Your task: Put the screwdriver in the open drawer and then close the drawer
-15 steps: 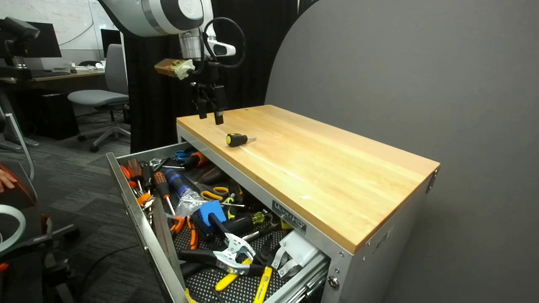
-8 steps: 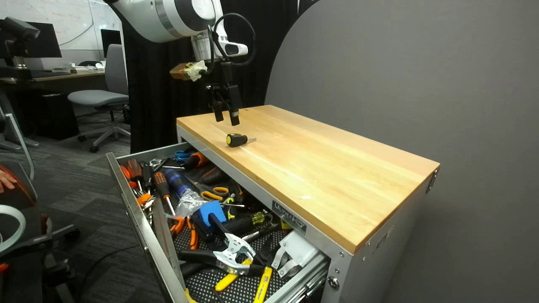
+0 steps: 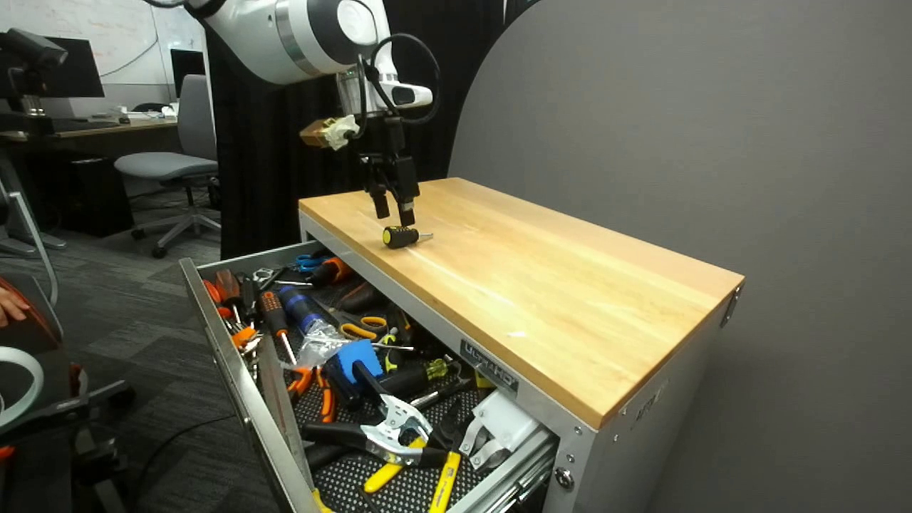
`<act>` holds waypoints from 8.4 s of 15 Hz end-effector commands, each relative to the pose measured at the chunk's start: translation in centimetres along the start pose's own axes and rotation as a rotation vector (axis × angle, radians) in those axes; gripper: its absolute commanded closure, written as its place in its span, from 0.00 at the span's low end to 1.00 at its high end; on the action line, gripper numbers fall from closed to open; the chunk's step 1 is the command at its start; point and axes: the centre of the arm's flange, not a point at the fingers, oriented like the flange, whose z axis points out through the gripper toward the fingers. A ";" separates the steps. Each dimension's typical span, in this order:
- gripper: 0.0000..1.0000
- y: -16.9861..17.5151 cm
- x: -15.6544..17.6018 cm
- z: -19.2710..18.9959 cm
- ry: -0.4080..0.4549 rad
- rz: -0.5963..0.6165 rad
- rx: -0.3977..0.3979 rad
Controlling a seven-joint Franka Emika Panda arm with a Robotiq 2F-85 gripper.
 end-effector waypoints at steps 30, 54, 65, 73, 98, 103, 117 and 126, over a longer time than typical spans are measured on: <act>0.19 0.1 -19.2 0.2 -0.287 0.067 0.191; 1.00 -0.3 -21.7 9.1 -0.224 0.464 0.080; 1.00 -4.9 -16.0 6.6 0.186 0.558 0.064; 1.00 -3.8 -16.4 4.3 -0.067 0.493 0.070; 1.00 -14.8 -19.6 8.0 0.288 0.199 0.022; 1.00 -17.5 -18.7 7.7 0.454 0.120 0.018; 0.74 -18.6 -16.7 8.1 0.550 0.045 -0.003; 0.12 -13.0 -18.4 -3.2 0.120 -0.105 0.247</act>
